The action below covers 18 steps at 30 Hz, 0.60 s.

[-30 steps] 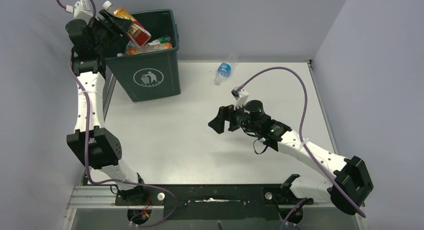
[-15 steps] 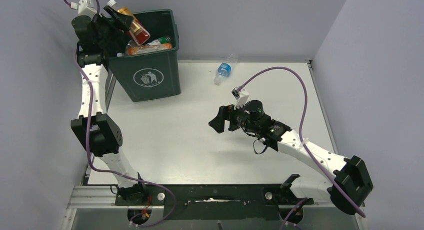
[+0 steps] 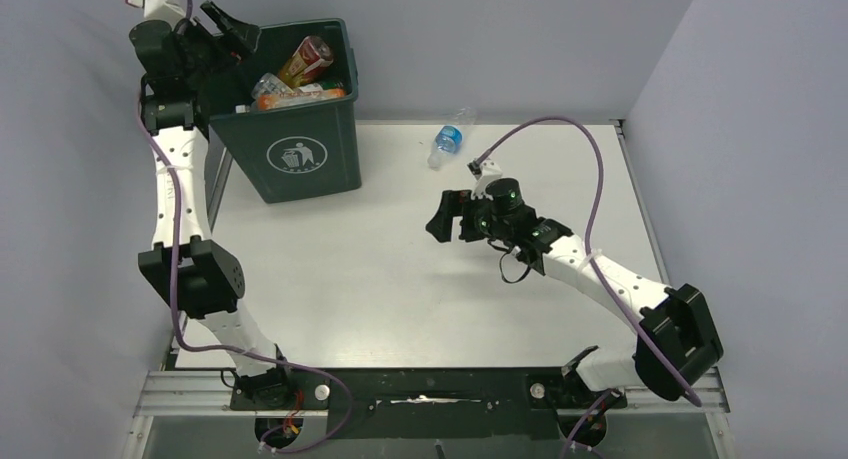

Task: Put the plastic bottles in the bin
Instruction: Place the plastic bottle in the trash bin.

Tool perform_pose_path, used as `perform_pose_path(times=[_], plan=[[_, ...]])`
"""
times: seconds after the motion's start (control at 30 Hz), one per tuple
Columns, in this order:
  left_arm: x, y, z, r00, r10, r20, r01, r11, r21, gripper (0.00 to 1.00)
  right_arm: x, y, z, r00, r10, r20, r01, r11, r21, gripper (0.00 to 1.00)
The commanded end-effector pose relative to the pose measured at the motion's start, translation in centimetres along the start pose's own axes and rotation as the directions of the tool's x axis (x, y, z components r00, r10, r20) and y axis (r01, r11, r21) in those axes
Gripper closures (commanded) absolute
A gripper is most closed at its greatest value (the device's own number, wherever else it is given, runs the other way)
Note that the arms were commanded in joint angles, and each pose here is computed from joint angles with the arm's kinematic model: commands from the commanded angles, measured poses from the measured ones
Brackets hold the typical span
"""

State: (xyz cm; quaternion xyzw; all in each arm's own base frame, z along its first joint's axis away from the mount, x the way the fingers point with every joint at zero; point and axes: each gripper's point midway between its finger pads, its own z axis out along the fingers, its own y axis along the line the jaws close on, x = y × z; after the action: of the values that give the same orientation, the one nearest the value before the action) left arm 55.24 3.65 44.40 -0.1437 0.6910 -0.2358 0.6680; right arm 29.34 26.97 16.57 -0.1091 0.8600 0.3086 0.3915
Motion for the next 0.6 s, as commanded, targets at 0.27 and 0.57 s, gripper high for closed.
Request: perform_pose_path(times=[0.27, 0.57], plan=[[-1.8, -7.9, -9.4, 0.999, -0.018, 0.037, 0.012, 0.988, 0.151, 0.15, -9.2, -4.2, 4.0, 0.992, 0.045, 0.122, -0.056, 0.995, 0.087, 0.0], [6.6, -11.2, -13.0, 0.994, -0.007, -0.11, 0.029, 0.98, 0.199, 0.15, -10.6, -8.3, 11.2, 0.985, 0.122, 0.123, -0.144, 0.971, 0.192, 0.01]])
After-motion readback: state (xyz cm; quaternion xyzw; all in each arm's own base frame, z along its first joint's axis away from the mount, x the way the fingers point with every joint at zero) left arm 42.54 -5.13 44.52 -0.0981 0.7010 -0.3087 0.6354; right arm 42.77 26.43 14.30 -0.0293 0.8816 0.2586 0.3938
